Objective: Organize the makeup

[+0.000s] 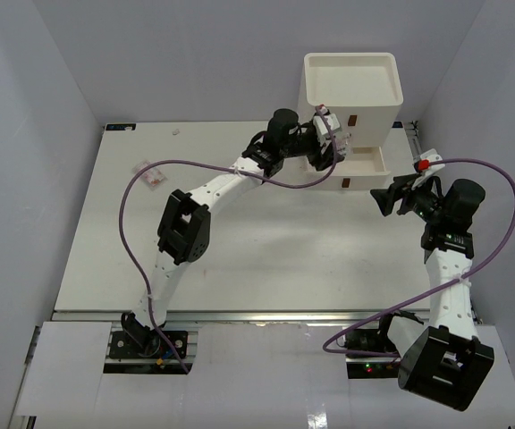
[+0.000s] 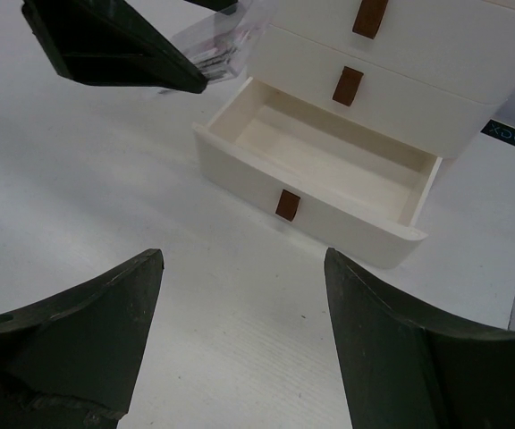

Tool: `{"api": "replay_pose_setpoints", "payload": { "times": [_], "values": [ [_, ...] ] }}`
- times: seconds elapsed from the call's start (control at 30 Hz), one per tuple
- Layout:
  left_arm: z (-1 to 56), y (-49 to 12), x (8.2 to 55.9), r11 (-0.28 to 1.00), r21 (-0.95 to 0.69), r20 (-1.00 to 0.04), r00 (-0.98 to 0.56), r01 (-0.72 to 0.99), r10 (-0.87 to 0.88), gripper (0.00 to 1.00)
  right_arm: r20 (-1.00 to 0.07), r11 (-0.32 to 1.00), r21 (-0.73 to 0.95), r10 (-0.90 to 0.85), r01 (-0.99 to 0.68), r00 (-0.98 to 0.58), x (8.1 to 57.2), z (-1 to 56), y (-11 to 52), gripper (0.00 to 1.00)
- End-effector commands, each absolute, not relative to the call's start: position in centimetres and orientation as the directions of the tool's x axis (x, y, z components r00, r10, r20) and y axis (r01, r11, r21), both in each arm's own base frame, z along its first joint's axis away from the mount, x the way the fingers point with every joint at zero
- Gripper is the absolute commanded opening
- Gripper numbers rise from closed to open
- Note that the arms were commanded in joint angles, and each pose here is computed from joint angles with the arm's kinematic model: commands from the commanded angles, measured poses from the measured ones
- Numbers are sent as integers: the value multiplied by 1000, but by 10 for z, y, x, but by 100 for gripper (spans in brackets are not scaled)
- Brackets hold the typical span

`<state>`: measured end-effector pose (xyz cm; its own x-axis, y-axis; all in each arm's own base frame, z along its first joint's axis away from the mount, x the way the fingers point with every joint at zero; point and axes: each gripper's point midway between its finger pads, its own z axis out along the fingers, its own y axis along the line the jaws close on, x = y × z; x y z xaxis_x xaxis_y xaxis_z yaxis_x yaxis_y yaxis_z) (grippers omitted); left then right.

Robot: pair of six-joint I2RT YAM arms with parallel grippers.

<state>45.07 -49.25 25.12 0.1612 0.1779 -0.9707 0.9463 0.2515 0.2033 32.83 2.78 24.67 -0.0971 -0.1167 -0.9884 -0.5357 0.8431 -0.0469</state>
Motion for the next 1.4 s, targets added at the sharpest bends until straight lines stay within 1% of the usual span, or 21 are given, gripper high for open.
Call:
{"api": "replay_pose_setpoints", "payload": {
  "times": [0.0,0.13,0.27,0.43,0.67,0.73,0.77,0.83,0.9,0.97,1.0,1.1,1.13,1.37],
  "values": [
    [281,-524,465,292,250,-968,246,923,50,1,-991,845,-67,-117,-530,-63,327,253,24,79],
    [279,-535,478,345,294,-952,305,891,23,2,-992,845,-60,-111,-532,-65,326,252,24,79],
    [267,-533,492,418,314,-941,337,852,19,5,-992,844,-61,-111,-533,-63,327,253,24,79],
    [241,-533,505,464,317,-941,335,827,47,10,-992,846,-56,-109,-530,-69,327,251,23,79],
    [214,-526,519,509,339,-936,339,791,96,24,-992,846,-48,-102,-532,-73,327,249,22,79],
    [209,-524,521,518,342,-935,337,784,109,30,-992,845,-47,-100,-532,-72,326,250,21,79],
    [206,-523,521,520,342,-936,333,783,114,35,-993,845,-45,-98,-533,-72,326,249,21,79],
    [204,-523,521,520,336,-938,326,785,116,52,-993,845,-43,-97,-533,-73,326,249,21,79],
    [204,-524,519,511,336,-939,324,791,115,62,-993,845,-43,-96,-533,-73,326,249,21,79],
    [205,-524,518,509,331,-941,321,795,112,70,-993,846,-43,-96,-532,-73,326,249,20,79],
    [206,-524,518,509,327,-942,318,796,109,76,-993,845,-43,-97,-533,-73,326,249,20,79],
    [213,-525,515,502,324,-942,320,802,97,85,-993,844,-41,-95,-535,-74,326,248,20,79],
    [215,-525,515,502,325,-942,322,801,94,87,-993,843,-40,-94,-536,-74,326,248,20,79],
    [215,-522,516,512,327,-942,319,794,107,91,-993,841,-38,-92,-539,-74,325,248,20,79]
  ]
}}
